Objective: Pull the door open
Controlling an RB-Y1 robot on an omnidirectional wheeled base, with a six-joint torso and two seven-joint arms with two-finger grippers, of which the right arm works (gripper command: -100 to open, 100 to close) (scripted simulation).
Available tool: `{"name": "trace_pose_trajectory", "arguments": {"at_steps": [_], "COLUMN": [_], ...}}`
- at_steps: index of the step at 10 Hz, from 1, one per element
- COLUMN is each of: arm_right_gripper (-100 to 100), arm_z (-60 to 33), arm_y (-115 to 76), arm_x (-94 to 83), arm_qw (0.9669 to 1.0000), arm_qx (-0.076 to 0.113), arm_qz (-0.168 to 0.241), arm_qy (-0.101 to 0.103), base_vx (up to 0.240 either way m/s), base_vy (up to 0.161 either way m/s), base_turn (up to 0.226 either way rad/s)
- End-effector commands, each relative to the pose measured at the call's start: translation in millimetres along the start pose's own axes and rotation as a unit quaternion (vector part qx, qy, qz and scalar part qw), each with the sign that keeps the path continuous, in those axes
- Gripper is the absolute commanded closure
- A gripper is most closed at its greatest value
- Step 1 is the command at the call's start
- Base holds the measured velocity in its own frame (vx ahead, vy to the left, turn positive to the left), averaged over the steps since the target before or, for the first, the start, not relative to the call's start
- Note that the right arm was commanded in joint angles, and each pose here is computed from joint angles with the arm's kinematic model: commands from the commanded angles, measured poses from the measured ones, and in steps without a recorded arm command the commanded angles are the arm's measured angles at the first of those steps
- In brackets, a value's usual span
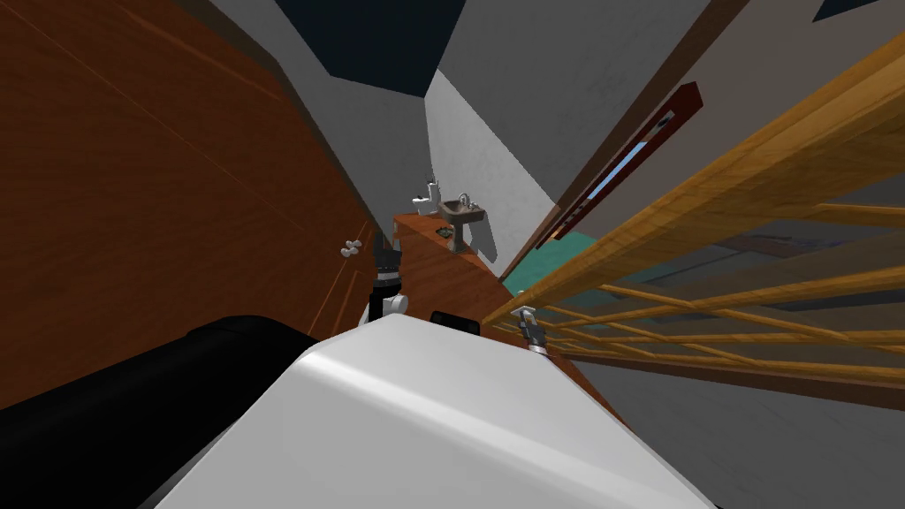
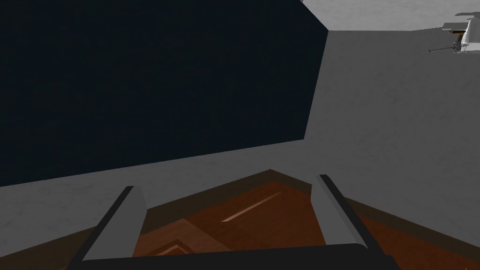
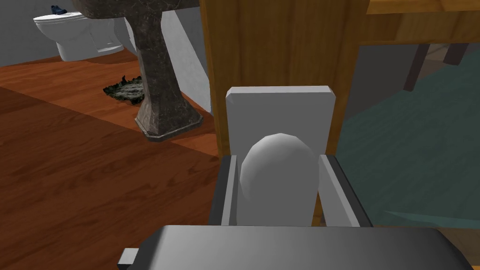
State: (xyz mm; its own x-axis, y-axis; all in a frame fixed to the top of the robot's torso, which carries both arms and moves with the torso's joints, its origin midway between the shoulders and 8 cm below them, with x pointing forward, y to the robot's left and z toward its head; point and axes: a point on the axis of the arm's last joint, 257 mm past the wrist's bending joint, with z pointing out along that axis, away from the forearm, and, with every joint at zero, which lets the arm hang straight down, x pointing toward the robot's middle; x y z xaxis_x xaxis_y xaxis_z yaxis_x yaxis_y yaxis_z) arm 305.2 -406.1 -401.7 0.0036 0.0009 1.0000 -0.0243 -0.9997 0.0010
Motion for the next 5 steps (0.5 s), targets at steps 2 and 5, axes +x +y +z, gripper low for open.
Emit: {"name": "trace_pose_trajectory", "arguments": {"at_steps": [2,5], "arm_right_gripper": [100,100], "arm_z": [-5.1,-12.3], "arm_y": [-1.9,-3.9], "arm_x": [-1.3,-0.3], "arm_qw": [1.0,0.9998], "arm_qx": [0.007,0.021], "arm_qz": [0.001,0.0], "arm_qy": [-0.002,0.0], "base_vx": [-0.12,-0.207], "base_vy": [-0.017,-0.059], "base_turn": [0.064,0.134]}}
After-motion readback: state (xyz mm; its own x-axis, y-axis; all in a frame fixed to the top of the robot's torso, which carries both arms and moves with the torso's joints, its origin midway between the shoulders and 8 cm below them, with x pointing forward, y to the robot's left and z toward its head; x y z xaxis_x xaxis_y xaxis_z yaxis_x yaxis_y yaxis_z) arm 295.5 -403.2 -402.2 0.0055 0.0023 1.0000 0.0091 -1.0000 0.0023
